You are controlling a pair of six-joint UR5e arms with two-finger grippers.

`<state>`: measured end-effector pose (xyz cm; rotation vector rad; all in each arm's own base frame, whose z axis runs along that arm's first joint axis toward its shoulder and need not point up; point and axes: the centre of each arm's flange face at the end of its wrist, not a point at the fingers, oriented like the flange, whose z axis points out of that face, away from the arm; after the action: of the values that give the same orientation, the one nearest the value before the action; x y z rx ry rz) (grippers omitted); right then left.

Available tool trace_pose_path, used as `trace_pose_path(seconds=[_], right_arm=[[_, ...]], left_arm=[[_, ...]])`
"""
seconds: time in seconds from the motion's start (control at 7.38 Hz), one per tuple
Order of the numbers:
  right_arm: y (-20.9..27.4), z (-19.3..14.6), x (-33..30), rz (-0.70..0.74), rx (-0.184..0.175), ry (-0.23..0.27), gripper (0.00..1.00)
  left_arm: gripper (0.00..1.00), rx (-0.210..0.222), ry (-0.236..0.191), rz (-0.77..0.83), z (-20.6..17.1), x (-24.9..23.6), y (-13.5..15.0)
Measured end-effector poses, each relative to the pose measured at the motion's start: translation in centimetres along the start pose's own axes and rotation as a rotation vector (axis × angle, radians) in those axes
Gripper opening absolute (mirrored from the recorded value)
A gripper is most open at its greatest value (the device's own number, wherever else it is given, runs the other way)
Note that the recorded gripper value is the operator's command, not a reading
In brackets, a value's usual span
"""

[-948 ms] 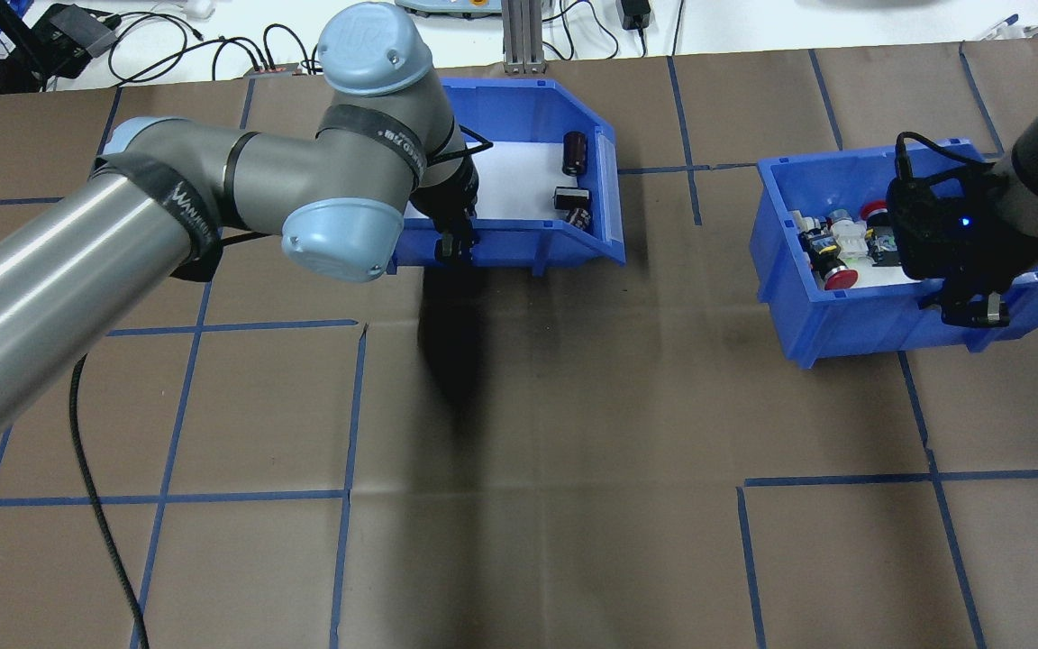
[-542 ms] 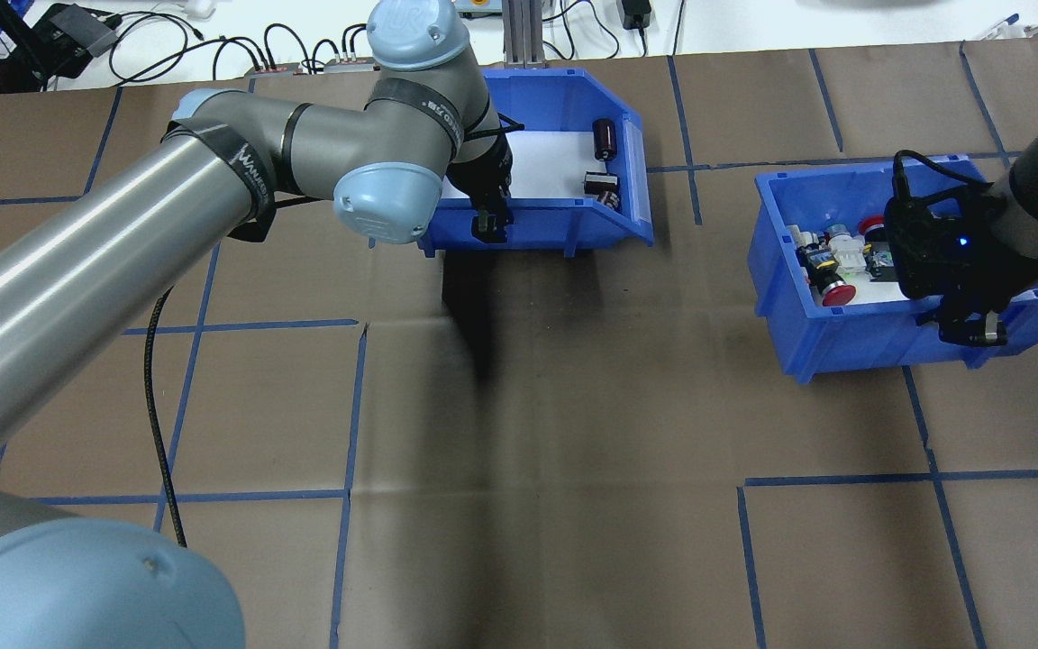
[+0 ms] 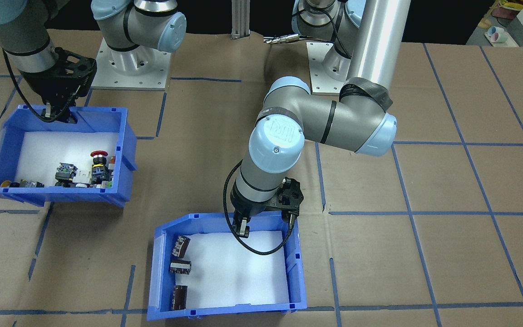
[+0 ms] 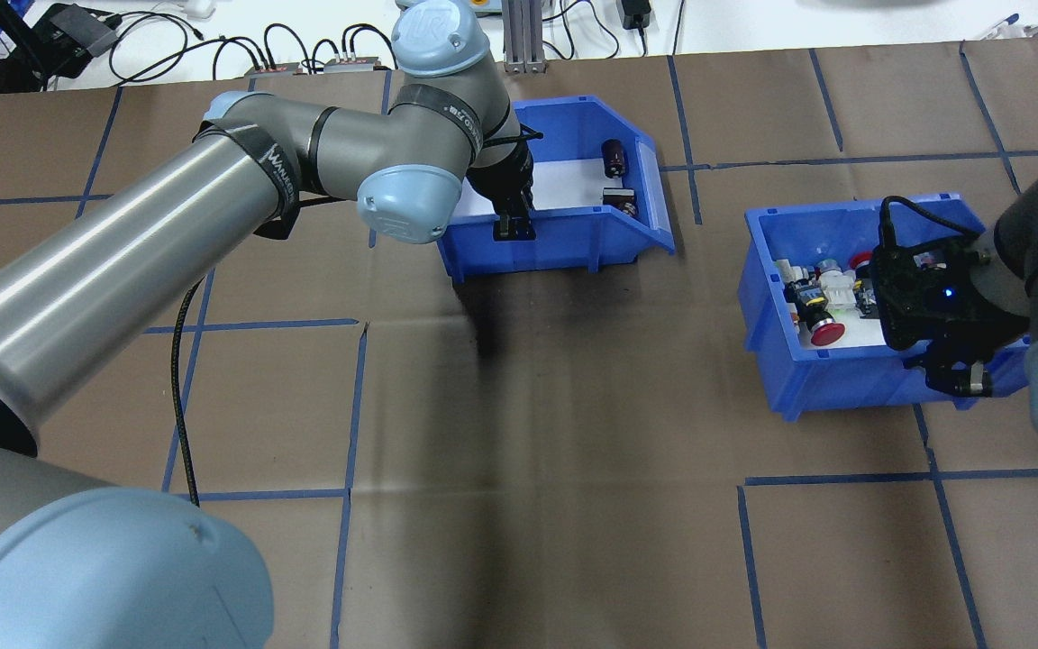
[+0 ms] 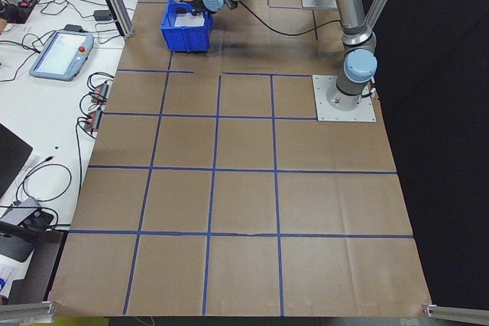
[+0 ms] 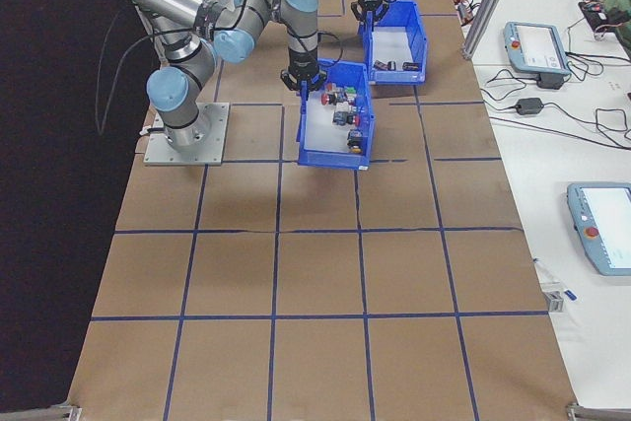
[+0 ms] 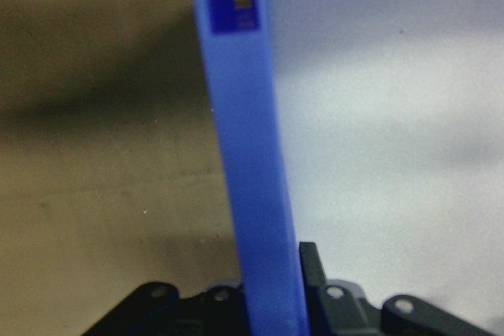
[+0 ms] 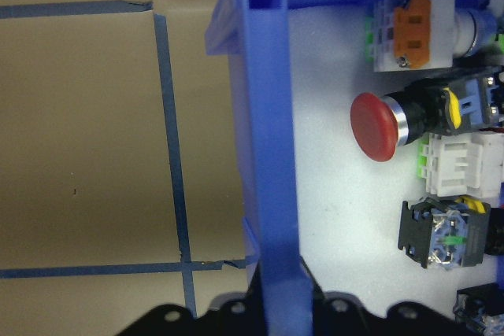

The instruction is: Place battery box in front

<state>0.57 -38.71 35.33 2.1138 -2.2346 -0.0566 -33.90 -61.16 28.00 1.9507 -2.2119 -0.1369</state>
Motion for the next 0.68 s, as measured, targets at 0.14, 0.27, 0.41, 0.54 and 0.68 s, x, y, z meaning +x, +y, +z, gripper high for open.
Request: trace_pose_path(seconds=[0.14, 0.27, 0.41, 0.54, 0.68], right_arm=[[-0.9, 0.2, -0.8, 0.016, 0.016, 0.002, 0.07], [-2.7, 0.4, -1.5, 0.023, 0.028, 0.002, 0.07], [-5.3, 0.3, -2.1, 0.027, 0.033, 0.003, 0.07], [-8.4, 0.2, -3.0, 0.028, 0.035, 0.004, 0.07], [-11.7, 0.1, -4.2, 0.031, 0.036, 0.005, 0.08]], left_arm=[[0.99, -0.003, -0.002, 0.032, 0.0, 0.0, 0.0], [0.98, -0.004, -0.003, 0.059, -0.6, -0.2, 0.2], [0.98, -0.004, -0.010, 0.077, -2.1, -0.6, 0.4], [0.98, 0.002, -0.027, 0.113, -4.6, -1.2, 0.4], [0.98, 0.023, -0.053, 0.198, -7.8, -2.0, 0.0]])
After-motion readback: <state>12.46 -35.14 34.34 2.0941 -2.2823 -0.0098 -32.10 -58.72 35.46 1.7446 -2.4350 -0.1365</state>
